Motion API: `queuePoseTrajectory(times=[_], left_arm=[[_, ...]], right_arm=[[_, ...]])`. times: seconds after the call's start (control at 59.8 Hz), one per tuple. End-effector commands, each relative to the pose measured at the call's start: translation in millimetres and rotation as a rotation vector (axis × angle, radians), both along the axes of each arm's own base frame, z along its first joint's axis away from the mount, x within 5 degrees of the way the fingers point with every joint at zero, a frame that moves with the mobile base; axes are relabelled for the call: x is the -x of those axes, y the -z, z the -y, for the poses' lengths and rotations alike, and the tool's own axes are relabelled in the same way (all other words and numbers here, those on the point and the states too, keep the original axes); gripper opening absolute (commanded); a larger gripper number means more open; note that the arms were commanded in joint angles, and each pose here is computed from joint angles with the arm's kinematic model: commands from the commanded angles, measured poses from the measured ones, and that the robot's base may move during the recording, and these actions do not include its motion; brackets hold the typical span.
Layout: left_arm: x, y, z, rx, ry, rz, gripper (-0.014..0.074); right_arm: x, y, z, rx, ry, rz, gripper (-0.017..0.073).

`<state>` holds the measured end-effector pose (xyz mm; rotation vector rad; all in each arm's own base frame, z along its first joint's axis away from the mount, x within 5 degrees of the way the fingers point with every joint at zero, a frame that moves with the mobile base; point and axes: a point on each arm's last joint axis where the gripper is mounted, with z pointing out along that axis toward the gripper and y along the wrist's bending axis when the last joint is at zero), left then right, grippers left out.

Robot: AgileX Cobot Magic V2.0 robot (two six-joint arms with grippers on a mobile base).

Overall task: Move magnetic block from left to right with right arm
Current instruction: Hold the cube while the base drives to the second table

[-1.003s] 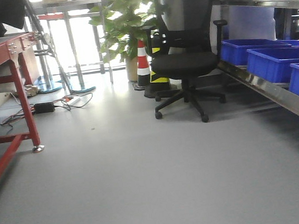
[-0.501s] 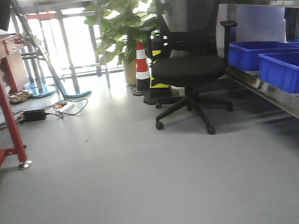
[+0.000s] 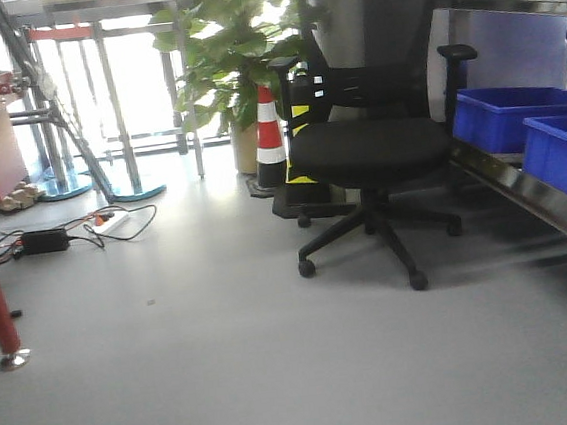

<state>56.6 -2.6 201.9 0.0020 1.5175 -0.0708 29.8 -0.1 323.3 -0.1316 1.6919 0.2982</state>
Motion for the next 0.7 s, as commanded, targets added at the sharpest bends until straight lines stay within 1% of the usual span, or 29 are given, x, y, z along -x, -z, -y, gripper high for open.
queuePoseTrajectory(times=[0.0,0.685], left_arm=[[1.5,-5.3,0.0,0.009,0.002,0.093,-0.0116],[1.5,-5.8,0.0,0.009,0.002,0.093,-0.0116]], right_arm=[[-0.2,-15.5,-0.6,-0.001,-0.005,0.107,0.0233],[-0.2,-15.5,-0.6,-0.001,-0.005,0.107,0.0233]])
